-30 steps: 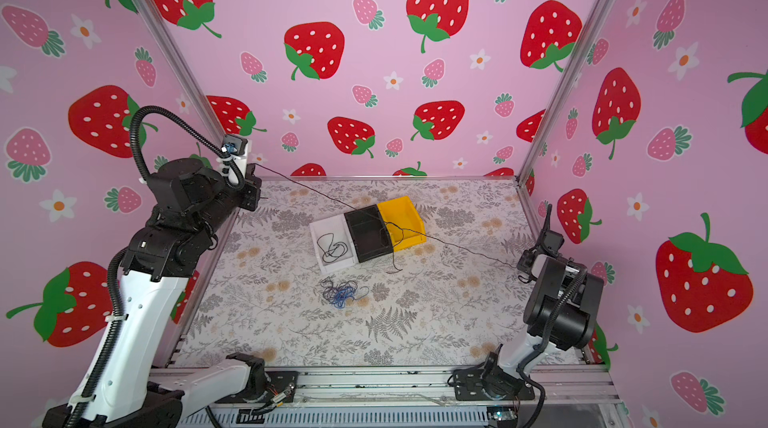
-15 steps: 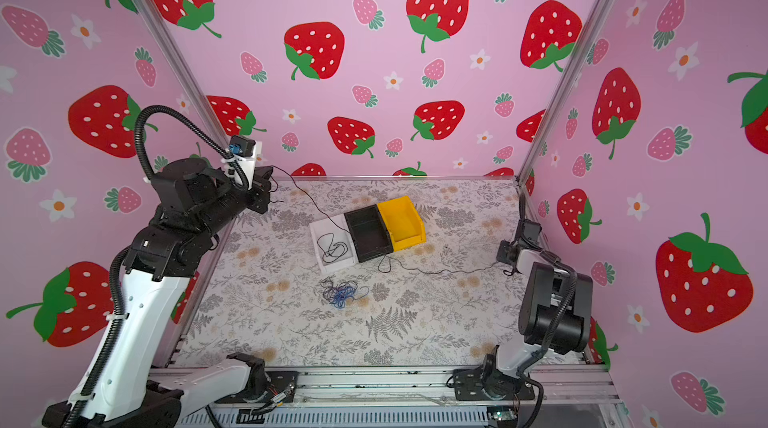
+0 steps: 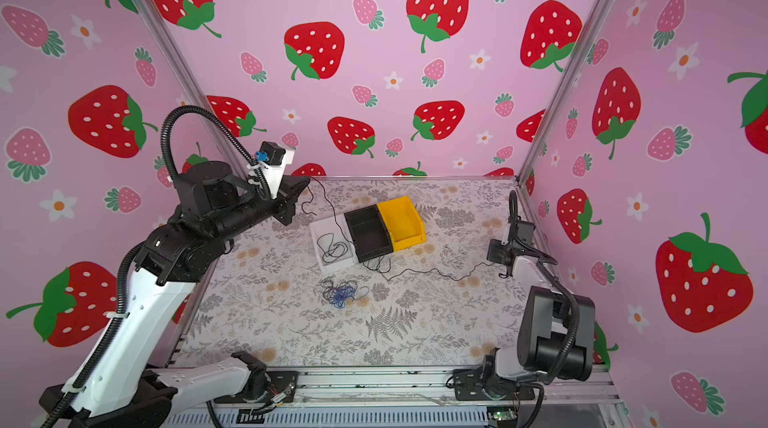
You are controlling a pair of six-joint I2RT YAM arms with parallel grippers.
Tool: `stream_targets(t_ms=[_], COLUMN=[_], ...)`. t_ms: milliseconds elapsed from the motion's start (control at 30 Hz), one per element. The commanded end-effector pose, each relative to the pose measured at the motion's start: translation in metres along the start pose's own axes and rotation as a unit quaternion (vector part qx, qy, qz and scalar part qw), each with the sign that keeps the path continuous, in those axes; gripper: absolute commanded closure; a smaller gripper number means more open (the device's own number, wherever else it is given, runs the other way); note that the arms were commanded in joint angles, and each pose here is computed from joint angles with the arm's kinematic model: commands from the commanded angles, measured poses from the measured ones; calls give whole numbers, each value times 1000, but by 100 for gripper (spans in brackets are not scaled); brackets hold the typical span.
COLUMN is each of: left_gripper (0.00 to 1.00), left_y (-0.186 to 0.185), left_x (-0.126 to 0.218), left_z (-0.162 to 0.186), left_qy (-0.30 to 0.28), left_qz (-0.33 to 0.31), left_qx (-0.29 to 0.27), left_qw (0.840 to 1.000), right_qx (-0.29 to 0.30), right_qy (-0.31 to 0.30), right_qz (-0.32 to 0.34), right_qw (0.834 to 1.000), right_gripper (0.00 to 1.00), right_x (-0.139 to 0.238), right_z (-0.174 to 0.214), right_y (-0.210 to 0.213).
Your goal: Untangle the cables
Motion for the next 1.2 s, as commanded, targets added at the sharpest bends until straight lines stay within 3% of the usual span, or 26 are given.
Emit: stream_targets(t_ms=[0,67,133,200,333,533,633,1000,1067,1167], left_gripper=[100,100,100,100,100,100,100,100,100,100], left_y=[-1,-6,-9,-12,-17,-25,-28,-26,-24,-20], left_x=[5,2,-1,-6,-12,-19,-22,-20,-18,-13], left_z=[-29,-37,-43,-48,-61,-74,-77,-88,-90,-93], left_qy=[-33,-40,-45,-46,-58,-69,-73,-82,-85,-85], left_qz=[-10,-7,-5,-5,-5,-1,1,-5,-9,-20], left_qx=[-16,-26,-31,-34,-43,-51,-52,-56,-56,-64], left_qw=[999,999,999,998,997,996,996,995,995,994], right_qx=[42,79,120,150,225,303,347,364,366,373], right_qy=[-29,-47,-52,-46,-19,29,52,77,88,103], right_qz=[-64,-136,-224,-269,-368,-433,-432,-463,-446,-409], right_qw=[997,986,966,950,902,848,831,804,812,826], right_gripper=[33,33,34,35,35,37,38,40,49,79], right_x=[23,39,57,70,95,105,97,73,62,47], right_z=[-12,-10,4,25,81,142,165,178,179,180], right_y=[32,65,102,129,179,222,238,281,282,277])
Point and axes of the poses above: each gripper's point midway between its finger pads, its own x axis back along the fingers, its own y axis along the line the jaws close on, z = x × y, the point moved 2 cm from there along x, back along the fingers, and after that the axes turned 12 degrees about -x, right-handed, at the moved point
